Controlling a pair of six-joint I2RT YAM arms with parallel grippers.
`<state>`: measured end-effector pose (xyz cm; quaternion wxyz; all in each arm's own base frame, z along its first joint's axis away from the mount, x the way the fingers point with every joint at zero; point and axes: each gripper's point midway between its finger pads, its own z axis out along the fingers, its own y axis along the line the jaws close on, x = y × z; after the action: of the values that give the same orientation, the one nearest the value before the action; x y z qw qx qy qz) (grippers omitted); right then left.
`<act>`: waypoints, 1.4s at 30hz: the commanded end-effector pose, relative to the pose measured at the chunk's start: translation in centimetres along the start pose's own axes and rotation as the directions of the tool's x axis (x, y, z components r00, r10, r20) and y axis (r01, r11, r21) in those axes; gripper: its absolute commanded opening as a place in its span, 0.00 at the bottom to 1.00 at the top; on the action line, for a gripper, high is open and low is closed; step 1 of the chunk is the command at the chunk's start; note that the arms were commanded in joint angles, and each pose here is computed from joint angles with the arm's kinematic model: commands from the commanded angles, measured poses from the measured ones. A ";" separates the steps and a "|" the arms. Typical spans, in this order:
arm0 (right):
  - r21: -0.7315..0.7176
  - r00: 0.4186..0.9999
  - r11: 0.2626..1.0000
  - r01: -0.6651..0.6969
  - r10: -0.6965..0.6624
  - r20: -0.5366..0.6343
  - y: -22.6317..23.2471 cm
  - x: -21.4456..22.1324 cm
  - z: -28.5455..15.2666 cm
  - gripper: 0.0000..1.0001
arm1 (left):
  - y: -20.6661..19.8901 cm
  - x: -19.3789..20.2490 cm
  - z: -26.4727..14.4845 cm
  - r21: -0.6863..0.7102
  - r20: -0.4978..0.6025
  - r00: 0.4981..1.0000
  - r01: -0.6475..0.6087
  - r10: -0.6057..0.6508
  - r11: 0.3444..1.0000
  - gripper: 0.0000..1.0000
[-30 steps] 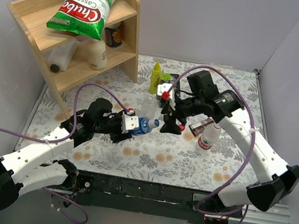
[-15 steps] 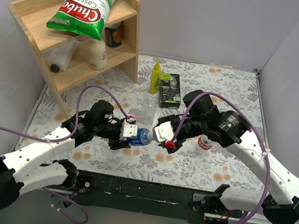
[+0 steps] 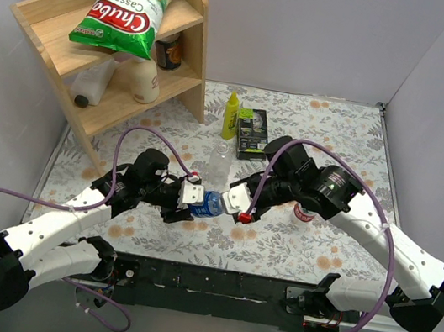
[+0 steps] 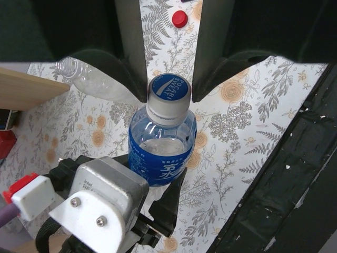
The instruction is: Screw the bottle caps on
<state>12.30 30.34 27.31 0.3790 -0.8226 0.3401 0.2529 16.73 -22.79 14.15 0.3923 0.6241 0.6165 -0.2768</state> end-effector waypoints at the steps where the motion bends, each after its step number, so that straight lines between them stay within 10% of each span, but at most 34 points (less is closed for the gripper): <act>1: 0.019 1.000 1.000 0.007 -0.007 0.000 -0.2 0.1 0.4 0.45 | 0.5 -2.2 -0.4 -0.003 0.058 0.997 -0.044 0.044 0.999 0.00; 9: 0.031 0.978 0.977 -0.210 0.210 -0.002 -0.8 -0.1 0.7 0.01 | 1.4 -2.3 -0.4 -0.059 0.069 0.997 -0.025 0.029 0.998 0.00; 24: 0.103 0.839 0.835 -0.540 0.526 0.138 -2.9 -1.9 0.2 0.01 | 1.5 -2.8 -0.5 -0.101 0.126 0.991 0.055 -0.042 0.993 0.00; 31: 0.098 0.618 0.612 -0.785 0.763 0.190 -4.5 -0.8 0.1 0.01 | 5.9 -2.3 -1.6 -0.356 0.128 0.987 0.134 -0.094 0.925 0.00; 36: 0.121 0.652 0.641 -0.758 0.733 0.196 -5.5 -0.5 0.3 0.01 | 6.2 -2.6 -1.7 -0.355 0.171 0.970 0.222 -0.171 0.908 0.00; 42: 0.227 0.739 0.710 -0.667 0.589 0.328 -7.9 -1.7 -2.2 0.54 | 3.3 -4.6 -2.0 -0.196 0.264 0.942 0.265 -0.209 0.944 0.00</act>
<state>17.41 32.79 29.53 0.3669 -0.5591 0.6381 0.3815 19.63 -22.37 15.69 0.4578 0.4906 0.6910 -0.2687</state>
